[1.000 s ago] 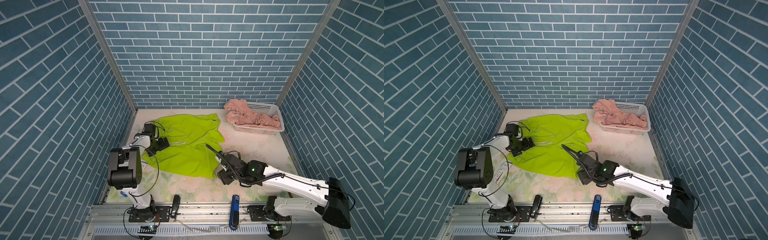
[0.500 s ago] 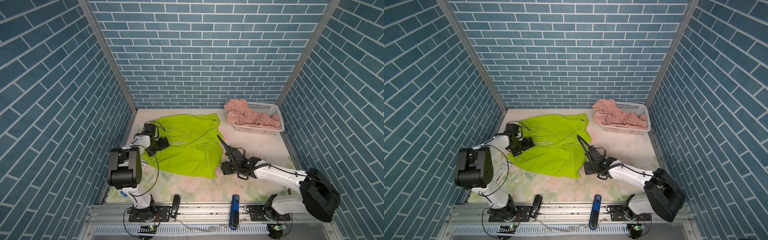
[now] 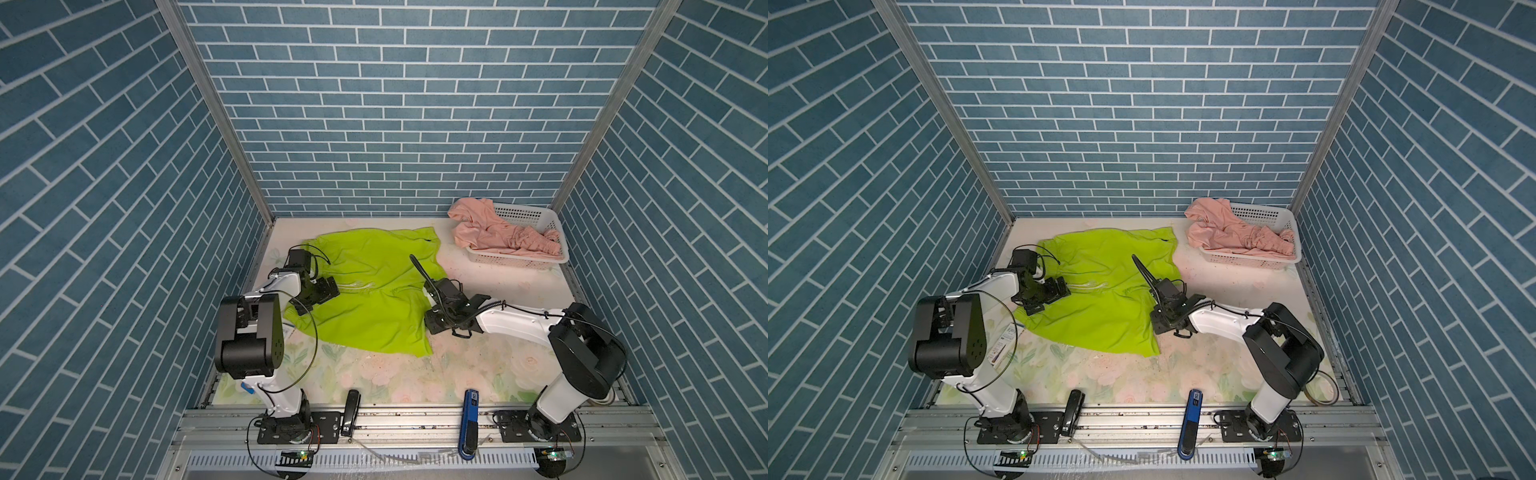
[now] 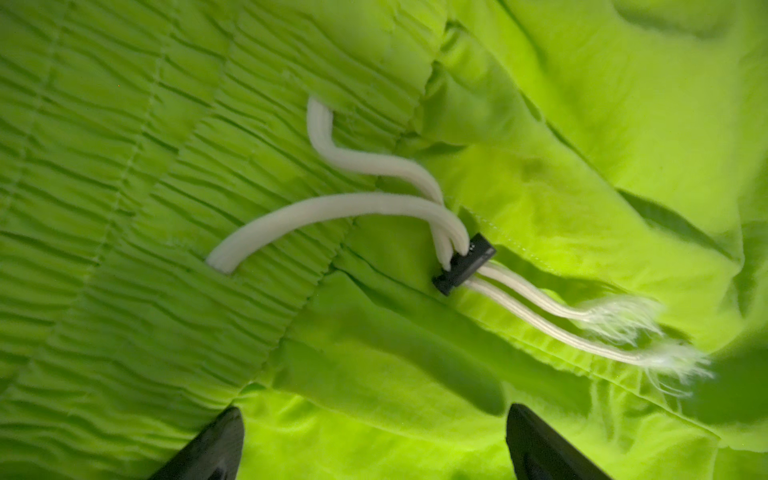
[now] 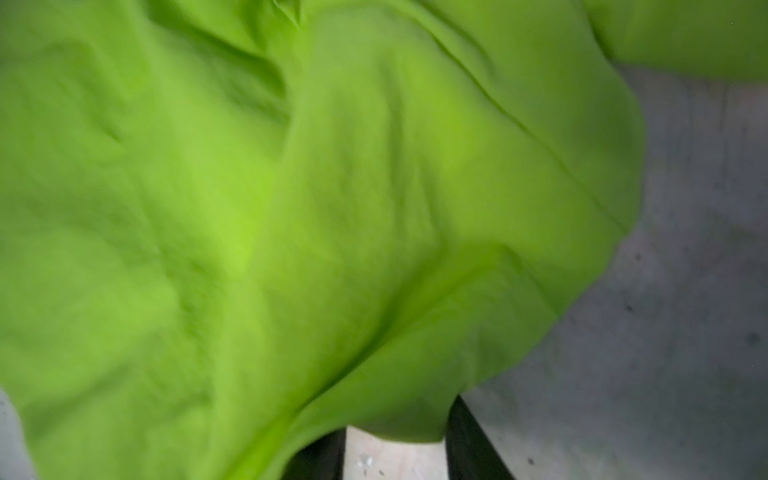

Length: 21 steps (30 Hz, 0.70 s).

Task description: Fold and stack the shorts

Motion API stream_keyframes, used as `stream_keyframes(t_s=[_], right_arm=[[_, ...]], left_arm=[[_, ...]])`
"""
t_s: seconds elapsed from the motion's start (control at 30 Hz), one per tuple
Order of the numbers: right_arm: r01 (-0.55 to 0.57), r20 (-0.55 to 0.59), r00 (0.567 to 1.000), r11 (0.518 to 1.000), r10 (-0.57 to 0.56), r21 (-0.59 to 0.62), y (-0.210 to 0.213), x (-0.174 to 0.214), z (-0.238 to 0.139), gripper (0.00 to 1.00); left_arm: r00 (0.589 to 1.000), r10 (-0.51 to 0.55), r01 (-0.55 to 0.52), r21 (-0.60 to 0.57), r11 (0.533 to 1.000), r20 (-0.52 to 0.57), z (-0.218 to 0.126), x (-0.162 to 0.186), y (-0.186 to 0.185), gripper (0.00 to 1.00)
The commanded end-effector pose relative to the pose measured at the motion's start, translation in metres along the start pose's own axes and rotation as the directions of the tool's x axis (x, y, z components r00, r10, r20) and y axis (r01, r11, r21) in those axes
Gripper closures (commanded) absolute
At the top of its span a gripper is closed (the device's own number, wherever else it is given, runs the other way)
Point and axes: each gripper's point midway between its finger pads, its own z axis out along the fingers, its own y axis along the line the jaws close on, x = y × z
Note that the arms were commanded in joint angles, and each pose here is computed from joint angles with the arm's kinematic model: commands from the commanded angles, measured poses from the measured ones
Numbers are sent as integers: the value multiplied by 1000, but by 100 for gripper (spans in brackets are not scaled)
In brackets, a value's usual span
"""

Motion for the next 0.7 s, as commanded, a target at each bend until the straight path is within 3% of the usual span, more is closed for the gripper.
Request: stream_keyframes(t_s=[0.0, 0.2, 0.3, 0.5, 0.67], right_arm=[[99, 63, 993, 995, -97, -28, 29, -30, -2, 64], [245, 13, 969, 964, -245, -107, 82, -28, 10, 64], [279, -21, 958, 949, -285, -148, 97, -17, 5, 58], [128, 114, 987, 981, -112, -148, 65, -21, -57, 49], [75, 21, 997, 997, -75, -15, 15, 41, -72, 44]], left_arm=[[1000, 15, -15, -1, 1000, -6, -5, 1, 0, 0], [1000, 21, -21, -13, 1000, 2, -8, 2, 2, 0], [1000, 22, -22, -6, 1000, 1, -7, 2, 0, 0], [1000, 24, -24, -9, 1000, 3, -8, 2, 1, 0], [1000, 23, -23, -12, 1000, 0, -7, 1, 1, 0]])
